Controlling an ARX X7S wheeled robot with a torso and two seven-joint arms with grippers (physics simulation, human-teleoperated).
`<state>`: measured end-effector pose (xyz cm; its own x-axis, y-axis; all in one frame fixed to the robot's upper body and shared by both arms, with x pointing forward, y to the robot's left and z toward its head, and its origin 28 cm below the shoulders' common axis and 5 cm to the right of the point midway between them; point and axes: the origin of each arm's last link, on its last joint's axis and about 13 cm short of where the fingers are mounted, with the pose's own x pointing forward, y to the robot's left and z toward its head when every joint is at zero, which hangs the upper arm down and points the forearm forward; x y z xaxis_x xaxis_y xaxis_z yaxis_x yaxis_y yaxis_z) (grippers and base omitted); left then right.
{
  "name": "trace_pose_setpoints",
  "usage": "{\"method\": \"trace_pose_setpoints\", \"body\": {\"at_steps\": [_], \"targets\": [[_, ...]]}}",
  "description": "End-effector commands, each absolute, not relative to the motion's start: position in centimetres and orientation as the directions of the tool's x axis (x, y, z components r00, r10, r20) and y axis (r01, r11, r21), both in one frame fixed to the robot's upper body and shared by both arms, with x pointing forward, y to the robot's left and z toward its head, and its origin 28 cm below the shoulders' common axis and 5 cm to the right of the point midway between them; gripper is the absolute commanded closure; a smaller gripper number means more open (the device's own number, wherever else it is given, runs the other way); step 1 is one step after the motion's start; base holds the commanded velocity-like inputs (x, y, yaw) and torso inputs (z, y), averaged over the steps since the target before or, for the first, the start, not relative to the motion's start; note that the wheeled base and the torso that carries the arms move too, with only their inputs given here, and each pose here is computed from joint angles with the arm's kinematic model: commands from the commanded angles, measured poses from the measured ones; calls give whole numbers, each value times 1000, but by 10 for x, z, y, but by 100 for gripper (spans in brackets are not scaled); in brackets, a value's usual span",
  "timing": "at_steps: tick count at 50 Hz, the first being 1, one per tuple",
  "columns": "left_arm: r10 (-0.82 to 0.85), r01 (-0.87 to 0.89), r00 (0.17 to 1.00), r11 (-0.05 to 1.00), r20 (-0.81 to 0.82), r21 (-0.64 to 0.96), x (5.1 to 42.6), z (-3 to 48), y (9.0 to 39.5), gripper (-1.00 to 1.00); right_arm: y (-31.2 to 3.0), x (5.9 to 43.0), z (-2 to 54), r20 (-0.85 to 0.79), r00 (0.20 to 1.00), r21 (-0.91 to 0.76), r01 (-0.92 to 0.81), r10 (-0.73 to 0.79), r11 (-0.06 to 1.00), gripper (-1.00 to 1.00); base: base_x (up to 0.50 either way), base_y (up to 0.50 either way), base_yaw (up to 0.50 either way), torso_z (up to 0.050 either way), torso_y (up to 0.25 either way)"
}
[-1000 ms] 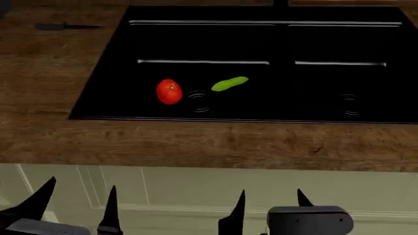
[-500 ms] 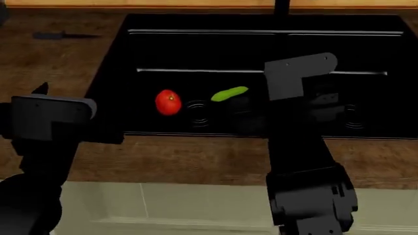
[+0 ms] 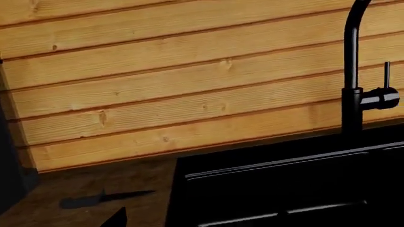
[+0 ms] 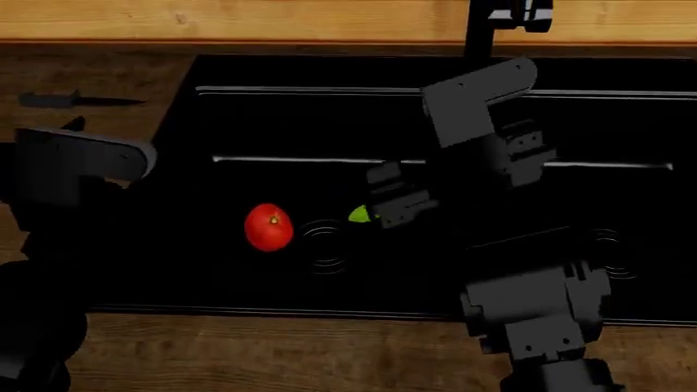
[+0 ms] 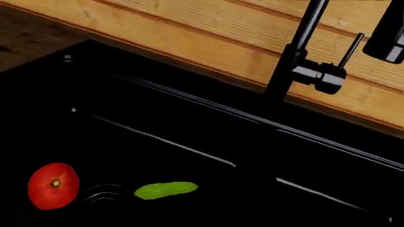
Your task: Pick the vegetables from the sink and place them on the cutting board.
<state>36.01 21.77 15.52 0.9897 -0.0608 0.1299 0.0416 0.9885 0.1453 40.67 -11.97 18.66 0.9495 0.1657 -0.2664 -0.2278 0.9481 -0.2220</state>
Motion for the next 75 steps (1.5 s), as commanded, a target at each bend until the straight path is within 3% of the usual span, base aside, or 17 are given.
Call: {"method": "trace_pose_setpoints", "body": {"at_steps": [1, 6, 13, 19, 51, 60, 69, 73, 75], "targets": [[-298, 273, 953, 923, 56, 271, 352, 165, 226, -100, -123, 384, 195, -546, 760, -254, -551, 352, 795, -100, 0, 0, 0, 0, 0], [-455, 426, 889, 787, -47, 446, 343, 176, 236, -100, -133, 367, 225, -620, 720, -315, -592, 311, 742, -100, 0, 0, 0, 0, 0], [-524, 470, 851, 725, -40, 503, 327, 209, 245, -100, -136, 337, 286, -558, 785, -448, -557, 268, 699, -100, 0, 0, 0, 0, 0], [-593, 539, 798, 621, -109, 569, 307, 219, 250, -100, -136, 307, 310, -595, 764, -510, -600, 251, 617, -100, 29, 0, 0, 0, 0], [-575, 544, 804, 611, -150, 575, 312, 216, 244, -100, -136, 309, 284, -685, 680, -456, -681, 263, 573, -100, 500, 0, 0, 0, 1], [-609, 594, 771, 584, -186, 554, 310, 214, 247, -100, -135, 293, 278, -782, 533, -321, -788, 323, 525, -100, 30, 0, 0, 0, 1], [-607, 592, 771, 574, -191, 566, 309, 214, 247, -100, -132, 292, 273, -782, 512, -296, -807, 356, 511, -100, 218, 0, 0, 0, 0], [-618, 613, 757, 557, -213, 561, 307, 209, 247, -100, -130, 284, 260, -817, 428, -214, -848, 387, 485, -100, 0, 0, 0, 0, 0], [-618, 615, 756, 555, -216, 561, 307, 209, 247, -100, -131, 284, 258, -820, 426, -214, -848, 383, 485, -100, 0, 0, 0, 0, 0]]}}
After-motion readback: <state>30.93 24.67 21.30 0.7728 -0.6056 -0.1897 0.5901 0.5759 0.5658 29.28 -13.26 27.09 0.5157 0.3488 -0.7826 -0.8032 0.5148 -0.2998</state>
